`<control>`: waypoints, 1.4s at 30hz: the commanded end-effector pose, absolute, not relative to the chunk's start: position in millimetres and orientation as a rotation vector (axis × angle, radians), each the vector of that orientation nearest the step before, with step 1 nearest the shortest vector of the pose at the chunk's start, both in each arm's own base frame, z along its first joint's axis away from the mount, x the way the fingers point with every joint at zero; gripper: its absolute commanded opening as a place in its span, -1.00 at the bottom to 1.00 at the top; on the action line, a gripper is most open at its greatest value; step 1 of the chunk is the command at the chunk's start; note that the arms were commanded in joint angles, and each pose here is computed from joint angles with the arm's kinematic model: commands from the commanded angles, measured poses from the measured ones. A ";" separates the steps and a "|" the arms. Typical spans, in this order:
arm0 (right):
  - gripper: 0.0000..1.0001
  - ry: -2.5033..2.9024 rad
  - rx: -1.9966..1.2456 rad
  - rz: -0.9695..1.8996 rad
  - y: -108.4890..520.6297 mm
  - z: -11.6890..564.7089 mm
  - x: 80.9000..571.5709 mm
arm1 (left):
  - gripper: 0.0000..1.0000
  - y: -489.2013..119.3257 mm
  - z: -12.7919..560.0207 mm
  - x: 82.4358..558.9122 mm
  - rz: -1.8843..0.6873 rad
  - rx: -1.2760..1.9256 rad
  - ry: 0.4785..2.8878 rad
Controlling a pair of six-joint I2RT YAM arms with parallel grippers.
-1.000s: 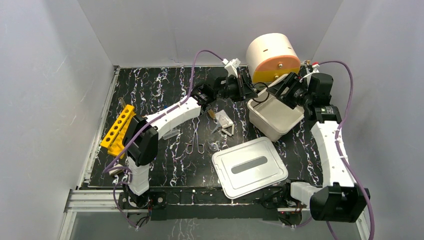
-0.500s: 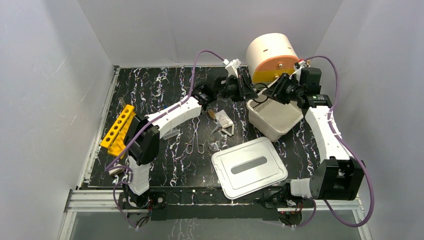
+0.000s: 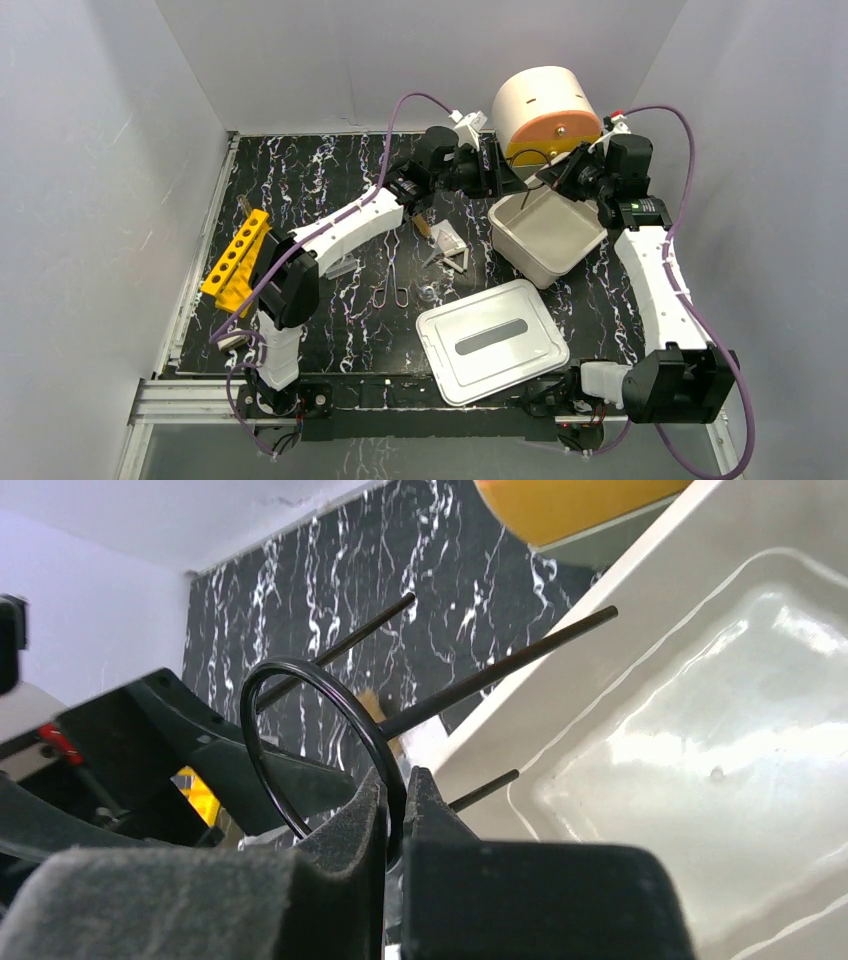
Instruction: Organize the chemistry lab equipment
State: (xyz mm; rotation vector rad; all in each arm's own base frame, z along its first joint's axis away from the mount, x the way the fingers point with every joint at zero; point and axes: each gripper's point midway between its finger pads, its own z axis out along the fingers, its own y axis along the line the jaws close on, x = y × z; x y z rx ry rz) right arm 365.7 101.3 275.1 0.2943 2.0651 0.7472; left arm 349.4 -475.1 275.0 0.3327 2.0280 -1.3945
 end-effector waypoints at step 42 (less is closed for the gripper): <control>-1.00 1.858 1.161 0.312 -1.3 177.5 414.2 | 0.85 -328.0 250.9 332.3 -0.911 0.377 2.174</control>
